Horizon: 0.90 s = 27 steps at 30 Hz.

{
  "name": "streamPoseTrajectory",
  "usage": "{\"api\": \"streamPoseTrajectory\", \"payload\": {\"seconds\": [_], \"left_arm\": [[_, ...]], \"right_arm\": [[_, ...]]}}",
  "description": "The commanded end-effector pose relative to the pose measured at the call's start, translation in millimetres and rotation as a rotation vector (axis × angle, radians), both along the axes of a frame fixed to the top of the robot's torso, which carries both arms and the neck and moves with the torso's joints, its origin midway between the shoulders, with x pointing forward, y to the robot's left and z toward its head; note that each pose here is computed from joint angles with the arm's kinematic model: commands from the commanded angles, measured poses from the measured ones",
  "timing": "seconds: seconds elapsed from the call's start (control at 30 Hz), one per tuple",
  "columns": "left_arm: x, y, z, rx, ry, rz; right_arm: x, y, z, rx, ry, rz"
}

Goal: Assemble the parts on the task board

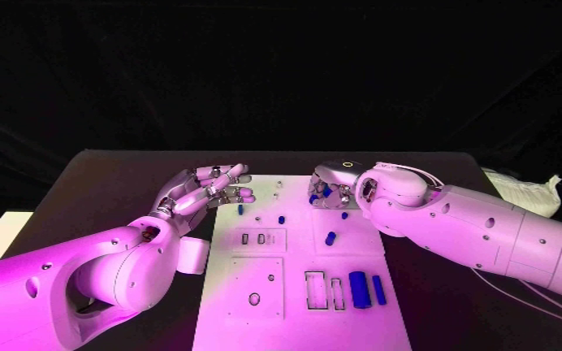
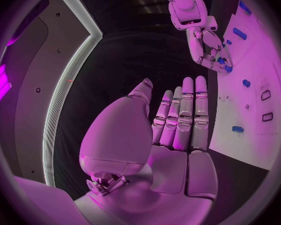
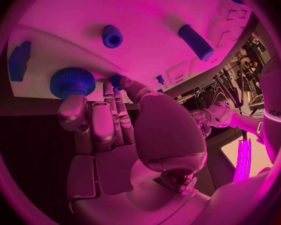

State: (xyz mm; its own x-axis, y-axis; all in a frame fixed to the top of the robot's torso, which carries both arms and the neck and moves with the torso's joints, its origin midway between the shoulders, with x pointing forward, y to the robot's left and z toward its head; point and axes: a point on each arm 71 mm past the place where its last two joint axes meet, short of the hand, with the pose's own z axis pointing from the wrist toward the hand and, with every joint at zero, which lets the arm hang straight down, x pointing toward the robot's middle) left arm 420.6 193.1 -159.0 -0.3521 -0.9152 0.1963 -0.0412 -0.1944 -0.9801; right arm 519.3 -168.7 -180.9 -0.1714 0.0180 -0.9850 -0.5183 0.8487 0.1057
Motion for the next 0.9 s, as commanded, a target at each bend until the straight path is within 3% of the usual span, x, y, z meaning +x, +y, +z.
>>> {"api": "streamPoseTrajectory", "payload": {"seconds": [0.03, 0.47, 0.9], "left_arm": [[-0.6, -2.1, 1.5, -0.014, -0.002, -0.022], [-0.5, -1.7, 1.3, -0.014, 0.0, -0.024], [-1.3, -4.2, 1.7, -0.021, -0.001, -0.037]], "right_arm": [[-0.6, 0.1, -3.7, -0.029, 0.004, 0.007], [-5.2, 7.6, 14.4, 0.11, -0.158, 0.004], [2.7, 27.3, 21.4, 0.158, -0.209, -0.013]]}}
